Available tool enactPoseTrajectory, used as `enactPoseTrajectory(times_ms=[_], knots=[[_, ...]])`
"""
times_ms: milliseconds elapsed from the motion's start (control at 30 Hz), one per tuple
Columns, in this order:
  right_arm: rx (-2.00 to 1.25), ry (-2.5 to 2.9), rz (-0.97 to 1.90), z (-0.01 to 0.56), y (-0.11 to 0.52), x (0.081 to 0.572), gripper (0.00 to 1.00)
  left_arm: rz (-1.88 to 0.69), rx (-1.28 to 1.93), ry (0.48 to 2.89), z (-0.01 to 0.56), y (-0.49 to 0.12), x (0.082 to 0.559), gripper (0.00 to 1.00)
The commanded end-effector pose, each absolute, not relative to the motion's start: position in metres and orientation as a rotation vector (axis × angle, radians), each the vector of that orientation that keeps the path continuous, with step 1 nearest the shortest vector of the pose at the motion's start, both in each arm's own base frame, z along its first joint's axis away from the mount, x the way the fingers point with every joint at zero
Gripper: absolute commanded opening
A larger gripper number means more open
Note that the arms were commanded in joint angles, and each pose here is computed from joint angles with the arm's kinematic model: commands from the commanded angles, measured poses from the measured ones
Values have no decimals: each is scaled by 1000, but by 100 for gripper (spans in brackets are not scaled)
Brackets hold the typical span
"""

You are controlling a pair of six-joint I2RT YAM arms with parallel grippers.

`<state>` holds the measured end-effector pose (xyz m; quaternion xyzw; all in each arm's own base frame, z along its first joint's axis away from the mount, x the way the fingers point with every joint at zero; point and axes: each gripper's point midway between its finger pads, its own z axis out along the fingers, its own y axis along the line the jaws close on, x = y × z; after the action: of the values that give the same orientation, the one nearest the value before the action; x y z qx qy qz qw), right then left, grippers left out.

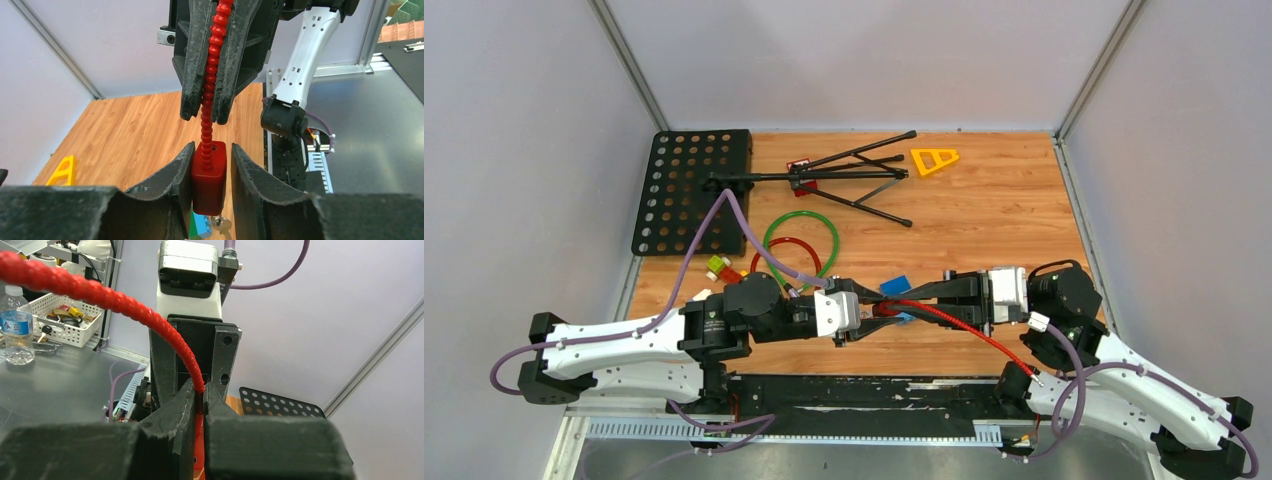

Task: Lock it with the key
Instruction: Pick up the lock from the center of the board.

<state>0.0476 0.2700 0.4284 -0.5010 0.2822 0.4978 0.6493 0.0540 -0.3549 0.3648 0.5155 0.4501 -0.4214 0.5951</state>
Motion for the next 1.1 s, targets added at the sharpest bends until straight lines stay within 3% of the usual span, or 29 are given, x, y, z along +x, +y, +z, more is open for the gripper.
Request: enactPoseTrajectory(times_ms=[0,267,767,933,1033,1067], knots=[[-1090,577,1099,455,259,45,0,-1000,1158,985,389,-352,51,39],[-1080,565,1101,459,255,42,0,-1002,1164,988,388,-353,51,43],[-1082,582,1098,456,258,46,0,-1008,1163,979,389,-353,50,36],[-1084,588,1098,454,260,47,0,-1015,1154,976,390,-353,49,23],[-1086,591,1096,454,261,48,0,-1017,1144,974,391,-353,50,1],[-1086,592,1095,454,261,48,1,-1011,1136,978,391,-353,52,0]])
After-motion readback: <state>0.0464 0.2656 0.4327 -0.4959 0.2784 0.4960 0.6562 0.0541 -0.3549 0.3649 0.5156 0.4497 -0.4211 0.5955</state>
